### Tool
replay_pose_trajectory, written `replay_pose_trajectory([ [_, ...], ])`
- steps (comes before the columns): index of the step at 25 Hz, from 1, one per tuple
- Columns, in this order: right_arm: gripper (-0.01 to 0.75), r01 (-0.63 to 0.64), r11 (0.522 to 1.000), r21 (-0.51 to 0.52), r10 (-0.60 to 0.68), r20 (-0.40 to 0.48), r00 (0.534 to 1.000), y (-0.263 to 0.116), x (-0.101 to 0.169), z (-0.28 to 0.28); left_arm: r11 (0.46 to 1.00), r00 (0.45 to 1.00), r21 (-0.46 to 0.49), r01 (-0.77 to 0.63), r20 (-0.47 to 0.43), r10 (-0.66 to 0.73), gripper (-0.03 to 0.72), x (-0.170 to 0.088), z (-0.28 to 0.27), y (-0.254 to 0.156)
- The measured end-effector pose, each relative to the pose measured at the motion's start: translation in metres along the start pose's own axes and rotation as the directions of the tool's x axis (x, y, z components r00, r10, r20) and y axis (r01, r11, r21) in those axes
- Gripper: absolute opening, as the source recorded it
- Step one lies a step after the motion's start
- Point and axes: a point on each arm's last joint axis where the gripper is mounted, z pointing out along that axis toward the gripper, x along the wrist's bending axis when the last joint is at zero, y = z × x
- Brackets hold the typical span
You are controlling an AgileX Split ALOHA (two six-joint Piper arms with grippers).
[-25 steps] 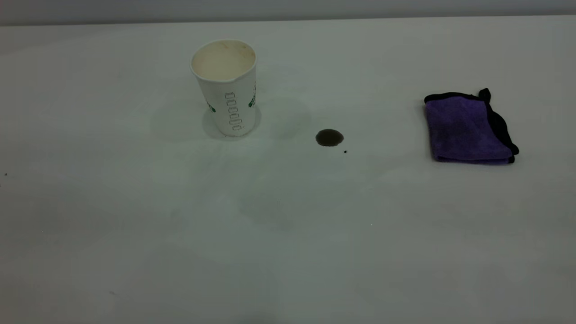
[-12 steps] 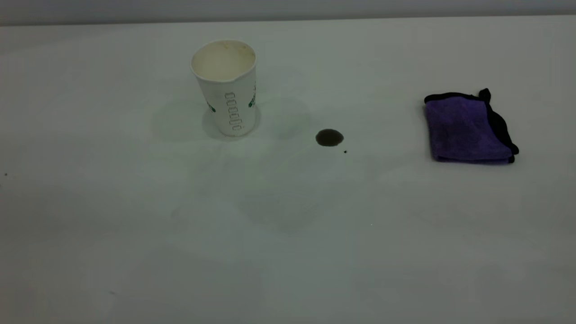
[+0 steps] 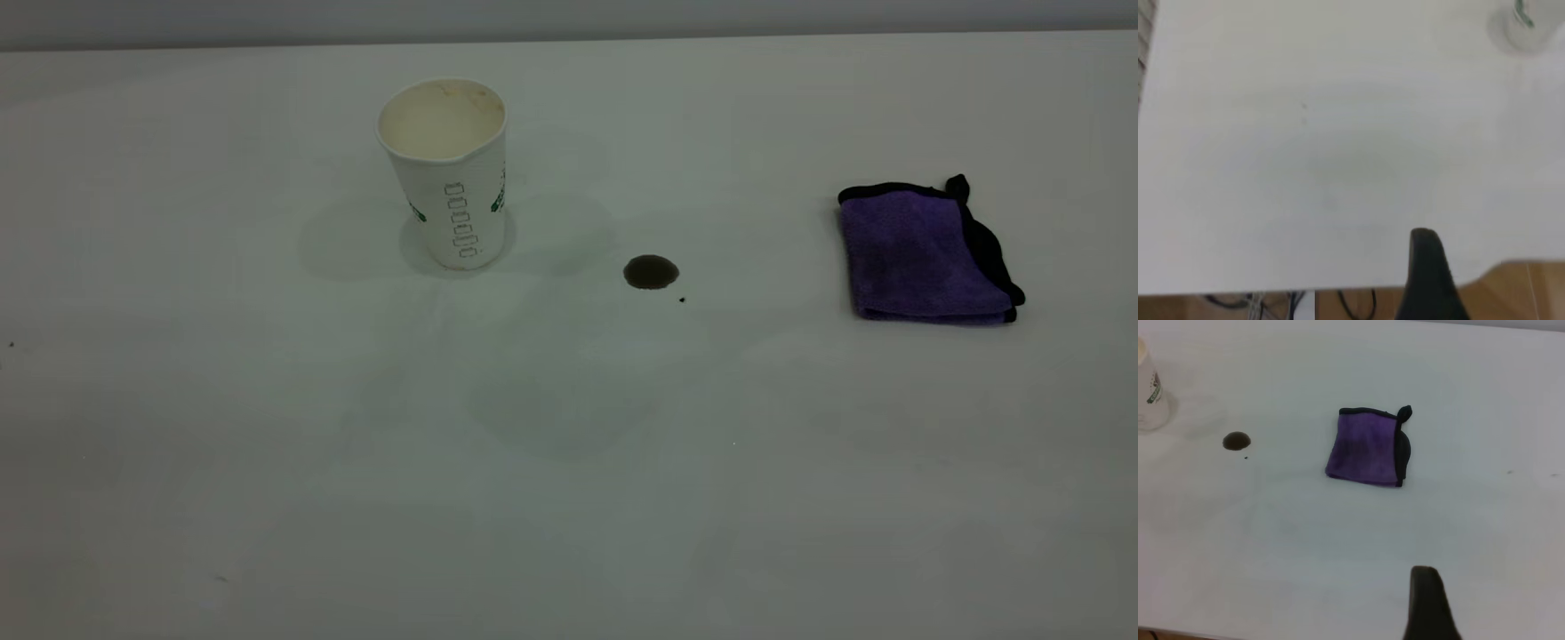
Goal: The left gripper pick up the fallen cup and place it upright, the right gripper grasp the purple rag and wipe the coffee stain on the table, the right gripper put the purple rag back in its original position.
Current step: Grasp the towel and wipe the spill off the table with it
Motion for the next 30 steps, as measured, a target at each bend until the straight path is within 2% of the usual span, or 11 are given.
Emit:
replay_pose_trajectory([
  [3,0.535,-0.001,1.000,0.000,0.001,-0.002,1.000,0.000,0.000,0.000,0.999,1.000,-0.041,0.014,-0.017,-0.015,0.550,0.000,-0.004,-0.005],
  [12,0.547,-0.019,1.000,0.005,0.019,-0.043,0.999,0.008,0.004,-0.002,0.999,1.000,-0.042,0.018,-0.022,-0.018,0.550,0.000,-0.005,-0.005],
  [17,0.630,-0.014,0.988,0.153,0.021,-0.045,0.999,0.047,0.003,0.017,0.999,1.000,-0.042,0.018,-0.022,-0.019,0.551,0.000,-0.005,-0.006],
  [22,0.642,0.048,0.972,0.230,-0.020,-0.124,0.992,0.085,0.006,0.066,0.999,1.000,-0.042,0.018,-0.022,-0.019,0.551,0.000,-0.005,-0.006],
  [26,0.641,0.097,0.946,0.308,-0.037,-0.196,0.980,0.097,0.009,0.120,0.999,1.000,-0.041,0.018,-0.022,-0.019,0.551,0.000,-0.005,-0.006],
  [30,0.635,0.114,0.904,0.411,-0.011,-0.245,0.969,0.091,0.010,0.179,0.999,1.000,-0.040,0.018,-0.022,-0.019,0.551,0.000,-0.005,-0.006],
])
